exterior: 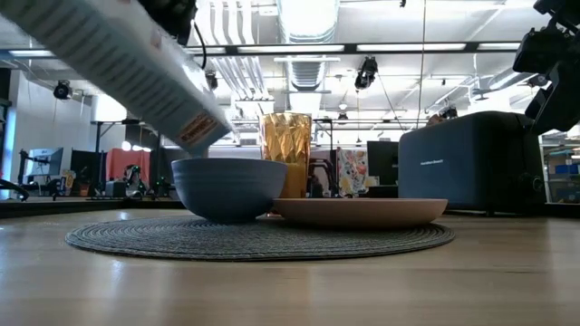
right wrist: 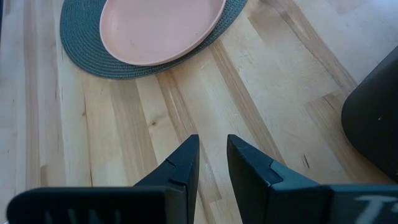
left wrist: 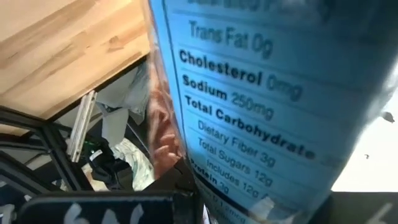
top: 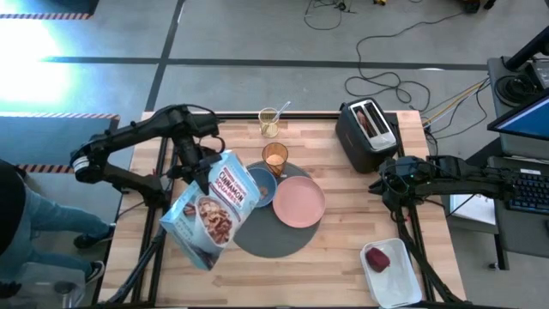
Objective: Arrange a breakfast setting
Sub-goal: Pour the cereal box into the blue bowl
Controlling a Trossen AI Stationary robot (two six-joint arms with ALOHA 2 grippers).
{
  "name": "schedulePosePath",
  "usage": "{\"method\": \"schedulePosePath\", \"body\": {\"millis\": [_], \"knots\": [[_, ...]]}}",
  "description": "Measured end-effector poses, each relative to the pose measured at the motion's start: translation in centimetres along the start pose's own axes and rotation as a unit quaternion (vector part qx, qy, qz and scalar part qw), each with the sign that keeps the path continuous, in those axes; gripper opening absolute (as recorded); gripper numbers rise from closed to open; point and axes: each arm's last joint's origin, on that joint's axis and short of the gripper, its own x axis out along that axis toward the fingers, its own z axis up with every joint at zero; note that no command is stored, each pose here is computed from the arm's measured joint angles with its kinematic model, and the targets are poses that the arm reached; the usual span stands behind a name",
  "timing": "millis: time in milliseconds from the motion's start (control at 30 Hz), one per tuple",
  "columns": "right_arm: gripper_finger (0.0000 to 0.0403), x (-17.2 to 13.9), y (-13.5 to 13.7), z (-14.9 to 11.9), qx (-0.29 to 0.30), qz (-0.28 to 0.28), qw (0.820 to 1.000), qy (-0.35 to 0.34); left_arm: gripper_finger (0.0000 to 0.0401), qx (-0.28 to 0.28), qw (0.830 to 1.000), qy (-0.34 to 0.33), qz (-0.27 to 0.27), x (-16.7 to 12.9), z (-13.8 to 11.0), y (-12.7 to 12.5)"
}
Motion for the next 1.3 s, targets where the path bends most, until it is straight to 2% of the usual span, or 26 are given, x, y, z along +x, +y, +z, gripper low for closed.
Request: {"method": "schedulePosePath", "body": {"millis": [433, 600, 767, 933, 1300], "knots": [[0.0073, 0.0, 0.0, 0.0, 0.0, 0.0, 1.0, 0.0, 0.0052, 0.003, 1.0, -0.001, -0.013, -0.4, 0.0, -0.3], [0.0073, 0.0, 0.0, 0.0, 0.0, 0.0, 1.0, 0.0, 0.0052, -0.021, 1.0, -0.01, -0.012, -0.7, -0.3, -0.7], [0.0073, 0.0, 0.0, 0.0, 0.0, 0.0, 1.0, 0.0, 0.0052, 0.042, 0.995, -0.075, 0.051, -1.1, -0.5, -0.8], [0.0073, 0.0, 0.0, 0.0, 0.0, 0.0, 1.0, 0.0, 0.0052, 0.084, 0.99, -0.089, 0.076, -1.1, -0.5, -0.6], [0.0073, 0.0, 0.0, 0.0, 0.0, 0.0, 1.0, 0.0, 0.0034, 0.079, 0.996, -0.042, 0.023, -0.9, -0.5, -0.6]]}}
